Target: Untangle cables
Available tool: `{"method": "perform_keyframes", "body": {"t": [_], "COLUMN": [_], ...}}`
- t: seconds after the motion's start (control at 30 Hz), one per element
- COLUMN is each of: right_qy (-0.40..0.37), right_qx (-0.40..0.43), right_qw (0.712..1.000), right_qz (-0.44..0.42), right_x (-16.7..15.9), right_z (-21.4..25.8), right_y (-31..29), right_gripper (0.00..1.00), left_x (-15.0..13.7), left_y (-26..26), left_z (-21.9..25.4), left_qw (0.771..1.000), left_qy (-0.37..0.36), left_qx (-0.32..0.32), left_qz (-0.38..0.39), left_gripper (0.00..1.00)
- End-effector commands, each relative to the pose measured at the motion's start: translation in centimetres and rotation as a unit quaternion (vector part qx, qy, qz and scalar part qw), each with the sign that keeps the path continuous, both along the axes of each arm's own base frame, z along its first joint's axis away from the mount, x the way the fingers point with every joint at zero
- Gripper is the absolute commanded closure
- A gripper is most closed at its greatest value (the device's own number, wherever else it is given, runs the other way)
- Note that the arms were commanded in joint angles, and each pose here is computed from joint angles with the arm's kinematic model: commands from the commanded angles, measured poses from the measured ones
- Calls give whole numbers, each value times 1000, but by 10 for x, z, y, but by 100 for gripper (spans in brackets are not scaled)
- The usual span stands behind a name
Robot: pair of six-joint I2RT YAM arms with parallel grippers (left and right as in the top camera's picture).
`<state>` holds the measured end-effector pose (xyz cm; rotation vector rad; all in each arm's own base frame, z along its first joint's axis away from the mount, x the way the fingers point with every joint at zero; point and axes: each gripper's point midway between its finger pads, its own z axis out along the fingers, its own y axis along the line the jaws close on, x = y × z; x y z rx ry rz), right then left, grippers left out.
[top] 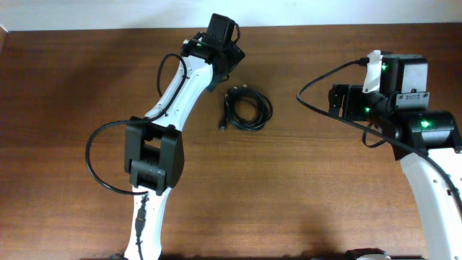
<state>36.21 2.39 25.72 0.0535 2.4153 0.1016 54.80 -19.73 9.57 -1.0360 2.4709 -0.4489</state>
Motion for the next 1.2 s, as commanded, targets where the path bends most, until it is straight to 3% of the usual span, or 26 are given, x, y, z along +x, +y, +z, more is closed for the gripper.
{"method": "perform_keyframes", "body": {"t": [0.0, 0.1, 0.33, 0.47, 0.7, 0.93, 1.1, 1.13, 1.17], "right_qy": [-4, 3, 3, 6, 9, 14, 14, 14, 14], "right_qx": [-7, -15, -14, -14, -14, -15, -15, -15, -15], "right_qw": [1000, 1000, 1000, 1000, 1000, 1000, 1000, 1000, 1000], "right_qz": [-4, -7, -8, -8, -8, -8, -8, -8, -8], "right_x": [0, -2, -2, -3, -4, -6, -6, -6, -6], "right_z": [5, 2, 2, 2, 0, -1, -1, -1, -1], "right_y": [-1, -4, -4, -4, -4, -4, -4, -4, -4], "right_gripper": [1, 1, 1, 1, 1, 1, 1, 1, 1], "left_x": [-6, -6, -31, -41, -24, -27, -28, -28, -28], "left_y": [-24, -34, -14, -17, -21, -27, -27, -27, -28], "left_z": [4, 6, -10, -16, -10, -61, -67, -67, -67], "left_qw": [999, 999, 998, 997, 998, 997, 996, 996, 996], "left_qy": [-4, -7, 34, 57, 21, 60, 65, 65, 67], "left_qx": [-7, -23, 56, 45, 25, 32, 34, 34, 31], "left_qz": [-51, -46, 14, 27, 55, 46, 46, 45, 44], "left_gripper": [1, 1, 1, 1, 1, 1, 1, 4, 31]}}
